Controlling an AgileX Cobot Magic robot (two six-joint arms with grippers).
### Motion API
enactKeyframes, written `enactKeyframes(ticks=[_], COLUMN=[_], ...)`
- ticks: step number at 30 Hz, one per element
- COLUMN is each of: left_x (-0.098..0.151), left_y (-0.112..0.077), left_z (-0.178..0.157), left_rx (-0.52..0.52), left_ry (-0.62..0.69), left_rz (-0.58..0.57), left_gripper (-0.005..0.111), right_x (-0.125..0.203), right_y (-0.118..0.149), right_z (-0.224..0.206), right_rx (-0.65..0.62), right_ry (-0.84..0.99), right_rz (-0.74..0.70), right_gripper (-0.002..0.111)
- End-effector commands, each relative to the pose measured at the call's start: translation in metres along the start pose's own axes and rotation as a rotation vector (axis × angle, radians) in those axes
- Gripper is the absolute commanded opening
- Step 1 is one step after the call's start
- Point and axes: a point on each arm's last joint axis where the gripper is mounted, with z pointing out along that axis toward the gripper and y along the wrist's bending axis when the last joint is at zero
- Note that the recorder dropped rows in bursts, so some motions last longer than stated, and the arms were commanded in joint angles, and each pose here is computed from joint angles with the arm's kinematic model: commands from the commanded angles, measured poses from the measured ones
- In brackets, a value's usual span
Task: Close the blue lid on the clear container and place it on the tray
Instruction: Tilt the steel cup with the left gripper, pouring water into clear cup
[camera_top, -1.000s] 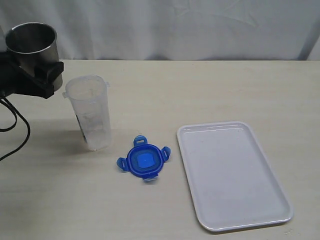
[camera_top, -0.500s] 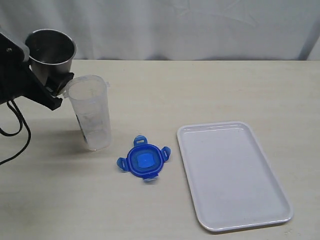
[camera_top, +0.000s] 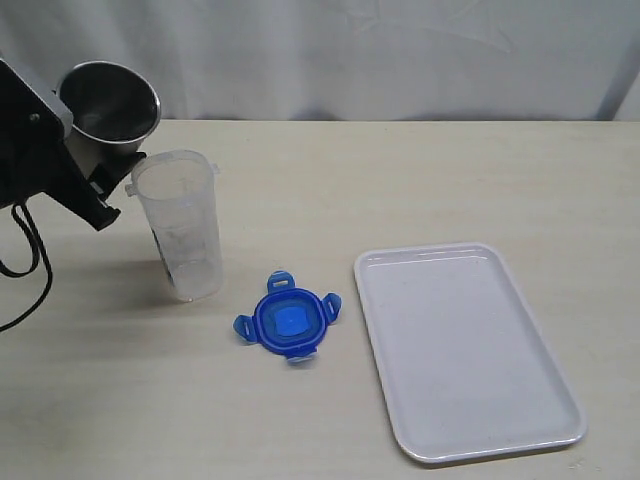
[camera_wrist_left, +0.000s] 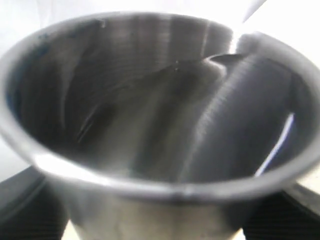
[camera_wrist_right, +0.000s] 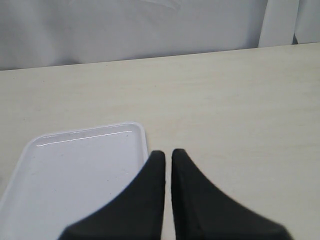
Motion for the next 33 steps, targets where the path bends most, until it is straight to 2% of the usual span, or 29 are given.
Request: enactKeyframes(ticks=[1,5,17,23,33], left_x=[-0.0143,-0.0155,-0.0163,-0.0171,-0.0183], left_y=[0.0083,0.0085,0.0087,0.0088,0.0093], left_z=[-0.0015,-0.0016,-0.0017,-0.0018,-0.0020], left_rx=[-0.048,-0.055,-0.058,-0.065,-0.074], left_ry=[-0.087,-0.099,-0.107,-0.113,-0.125], left_rz=[0.030,0.112,0.133,0.212,0.236], left_gripper=[0.000,0.000,0.000,0.000,0.000], right_x=[-0.0003,-0.0003,-0.0003,-0.0003,-0.0003], right_y=[-0.0002,-0.0002,-0.0002,-0.0002,-0.0002], right_z=[0.0000,0.0000,0.0000,0.0000,0.0000], right_rx=[0.003,0.003,0.003,0.003,0.003], right_ry=[-0.008,-0.008,-0.008,-0.008,-0.008], right_rz=[0.001,0.001,0.001,0.001,0.001], right_gripper=[0.005,0.005,0.005,0.005,0.005])
